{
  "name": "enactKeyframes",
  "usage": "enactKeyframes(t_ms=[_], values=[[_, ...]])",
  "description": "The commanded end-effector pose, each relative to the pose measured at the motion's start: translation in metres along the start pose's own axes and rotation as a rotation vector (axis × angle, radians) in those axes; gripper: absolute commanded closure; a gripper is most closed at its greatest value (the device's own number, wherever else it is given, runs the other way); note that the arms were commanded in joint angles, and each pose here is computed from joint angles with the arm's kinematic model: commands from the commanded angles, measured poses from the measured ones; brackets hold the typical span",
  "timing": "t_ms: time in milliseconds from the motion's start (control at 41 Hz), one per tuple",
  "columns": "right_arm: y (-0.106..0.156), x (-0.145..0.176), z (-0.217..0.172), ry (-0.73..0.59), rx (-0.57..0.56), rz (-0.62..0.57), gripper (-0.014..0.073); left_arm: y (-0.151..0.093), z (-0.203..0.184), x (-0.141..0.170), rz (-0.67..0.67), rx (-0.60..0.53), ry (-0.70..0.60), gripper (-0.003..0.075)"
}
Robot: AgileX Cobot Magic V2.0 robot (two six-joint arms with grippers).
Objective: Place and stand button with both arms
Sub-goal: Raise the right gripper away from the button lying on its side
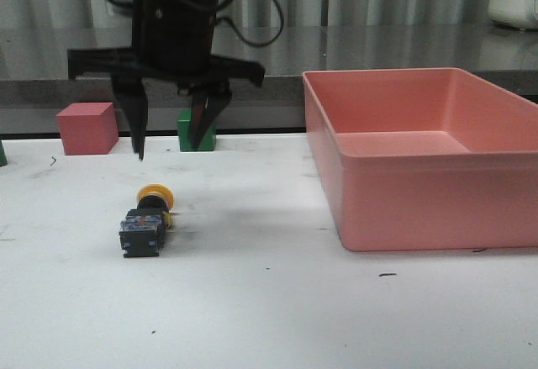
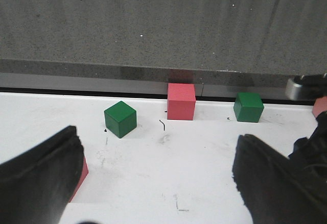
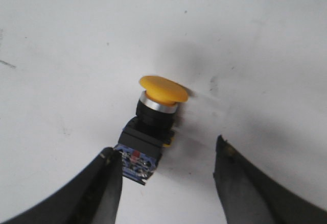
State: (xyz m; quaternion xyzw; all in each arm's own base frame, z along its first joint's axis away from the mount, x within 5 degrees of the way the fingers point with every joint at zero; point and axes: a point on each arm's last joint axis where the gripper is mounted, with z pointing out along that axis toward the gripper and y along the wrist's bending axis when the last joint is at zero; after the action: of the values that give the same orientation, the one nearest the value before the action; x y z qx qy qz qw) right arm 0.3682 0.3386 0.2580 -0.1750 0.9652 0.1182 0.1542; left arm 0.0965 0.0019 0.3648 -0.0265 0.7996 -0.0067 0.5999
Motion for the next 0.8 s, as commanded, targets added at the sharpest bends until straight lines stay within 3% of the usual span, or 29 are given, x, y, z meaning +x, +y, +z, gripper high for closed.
enactKeyframes(t_ms=[0, 122, 366, 780], values=[[-0.003, -0.004, -0.086, -0.134, 0.007, -0.11, 0.0164, -0.001, -0.003, -0.016, -0.011, 0.01, -0.098, 0.0137], [-0.006, 0.005, -0.123, -0.153, 0.015, -0.221, 0.0164, -0.001, -0.003, -0.016, -0.011, 0.01, -0.098, 0.0138], [-0.022, 0.04, -0.157, -0.171, 0.02, -0.305, 0.0171, -0.001, -0.003, -0.016, -0.011, 0.01, -0.098, 0.0137], [-0.059, 0.142, -0.213, -0.371, 0.006, -0.459, 0.0171, -0.001, -0.003, -0.016, -0.011, 0.01, -0.098, 0.0137]])
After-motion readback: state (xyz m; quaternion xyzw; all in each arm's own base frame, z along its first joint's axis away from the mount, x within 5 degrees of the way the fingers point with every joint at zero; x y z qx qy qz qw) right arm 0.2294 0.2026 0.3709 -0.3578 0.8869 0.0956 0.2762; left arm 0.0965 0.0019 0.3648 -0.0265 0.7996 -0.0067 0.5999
